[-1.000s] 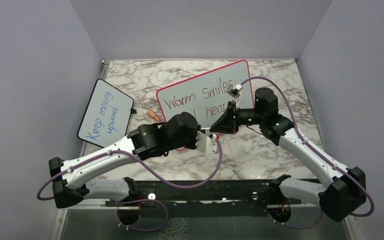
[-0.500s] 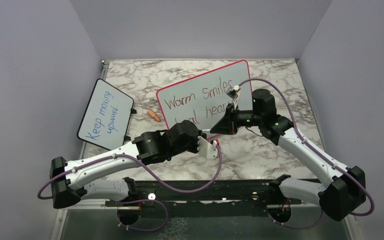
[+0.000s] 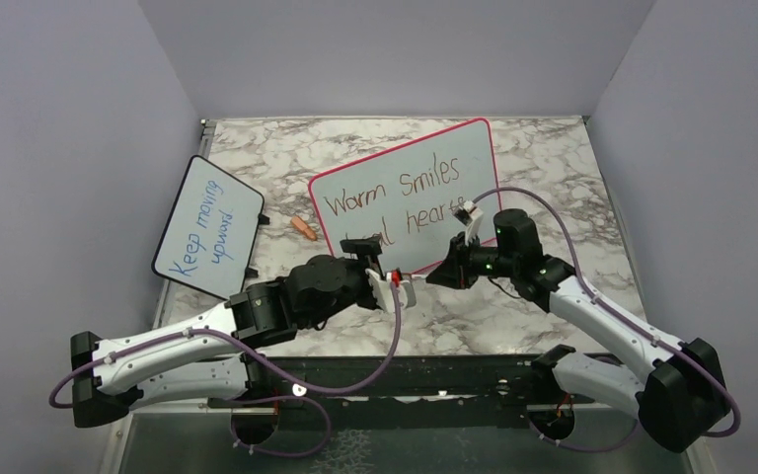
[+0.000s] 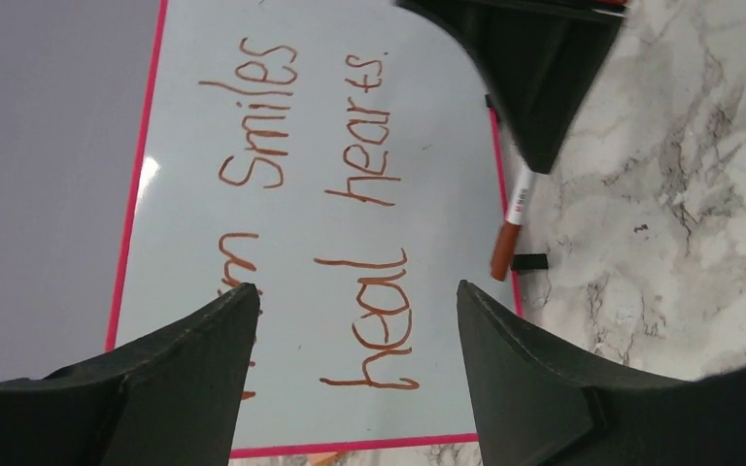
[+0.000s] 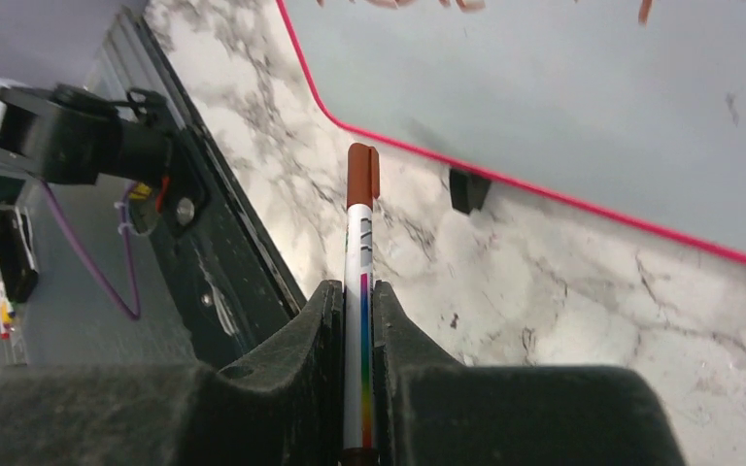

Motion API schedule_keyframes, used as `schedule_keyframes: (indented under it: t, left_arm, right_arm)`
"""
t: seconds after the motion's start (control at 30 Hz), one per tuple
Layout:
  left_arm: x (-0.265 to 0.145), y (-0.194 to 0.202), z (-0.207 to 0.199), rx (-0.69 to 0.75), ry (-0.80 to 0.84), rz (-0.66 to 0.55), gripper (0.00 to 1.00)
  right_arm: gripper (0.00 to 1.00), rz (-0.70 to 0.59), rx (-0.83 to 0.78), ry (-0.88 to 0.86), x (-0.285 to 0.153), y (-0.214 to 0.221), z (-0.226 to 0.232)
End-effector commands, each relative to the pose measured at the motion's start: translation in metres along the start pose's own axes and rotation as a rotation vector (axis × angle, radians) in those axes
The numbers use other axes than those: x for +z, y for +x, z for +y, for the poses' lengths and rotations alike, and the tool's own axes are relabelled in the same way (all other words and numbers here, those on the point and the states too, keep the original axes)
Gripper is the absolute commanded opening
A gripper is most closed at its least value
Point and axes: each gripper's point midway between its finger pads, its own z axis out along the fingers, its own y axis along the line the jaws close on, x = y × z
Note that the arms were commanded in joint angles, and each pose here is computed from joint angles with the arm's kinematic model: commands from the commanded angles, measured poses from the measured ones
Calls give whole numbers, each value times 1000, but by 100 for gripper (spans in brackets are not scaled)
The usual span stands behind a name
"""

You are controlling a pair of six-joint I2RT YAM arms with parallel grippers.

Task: Write a sentence on the whiteboard
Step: Close the whiteboard marker at the whiteboard stand, then place the whiteboard marker at the center of the board.

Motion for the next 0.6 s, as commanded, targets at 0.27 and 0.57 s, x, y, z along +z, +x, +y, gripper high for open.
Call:
schedule_keyframes:
  t: [0.27,0.57]
  left_arm:
    - [-34,18,123,-675,-493,-96,97]
    - [-81,72,161,-897,-776,-113,99]
  right_arm:
    - [1,22,79,-40,15,65,-20]
    - [4,61,177,121,21,100,-57]
